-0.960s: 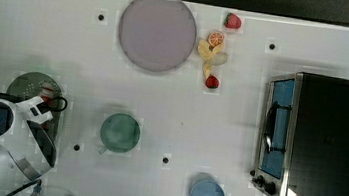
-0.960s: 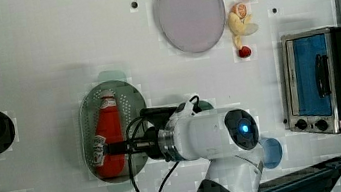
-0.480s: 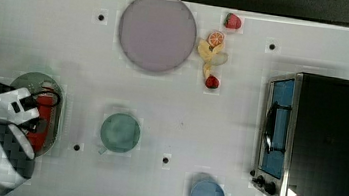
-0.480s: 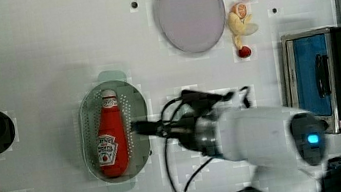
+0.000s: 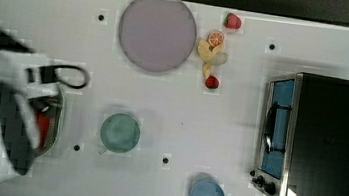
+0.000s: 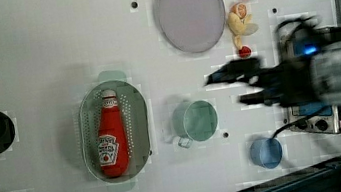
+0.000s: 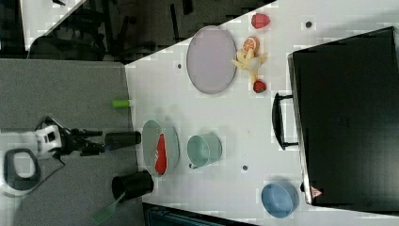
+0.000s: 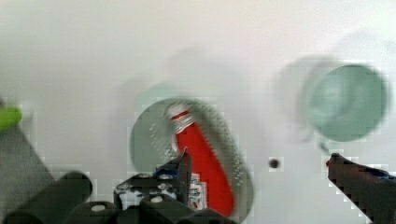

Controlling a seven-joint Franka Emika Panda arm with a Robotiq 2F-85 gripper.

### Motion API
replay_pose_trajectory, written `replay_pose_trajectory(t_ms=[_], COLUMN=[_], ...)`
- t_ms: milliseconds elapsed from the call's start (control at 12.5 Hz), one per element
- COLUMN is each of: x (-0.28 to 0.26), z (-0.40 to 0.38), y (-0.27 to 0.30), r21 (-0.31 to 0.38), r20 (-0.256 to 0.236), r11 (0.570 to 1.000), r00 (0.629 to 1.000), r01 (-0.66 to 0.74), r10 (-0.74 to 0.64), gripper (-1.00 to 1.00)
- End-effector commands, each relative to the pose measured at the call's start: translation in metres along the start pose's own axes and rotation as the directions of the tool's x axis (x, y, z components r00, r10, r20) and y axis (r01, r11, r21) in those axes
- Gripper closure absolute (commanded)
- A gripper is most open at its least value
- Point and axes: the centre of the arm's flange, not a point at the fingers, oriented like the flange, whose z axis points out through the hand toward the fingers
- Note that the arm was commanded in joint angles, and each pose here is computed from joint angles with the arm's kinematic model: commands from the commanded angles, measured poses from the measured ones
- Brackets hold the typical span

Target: Pick Ketchup from the table and place it in strainer.

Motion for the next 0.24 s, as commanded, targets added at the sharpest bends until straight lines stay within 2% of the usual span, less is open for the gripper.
replay_pose_trajectory(t_ms=[80, 240], x=[0.090, 0.118], z=[-0.079, -0.120], y=[0.084, 0.130], r21=[0.010, 0.011], r20=[-0.010, -0.018], r11=[0.968, 0.953], r00=[0.968, 0.953], r01=[-0.252, -0.302], r10=[0.252, 0.302], gripper=[-1.00, -1.00])
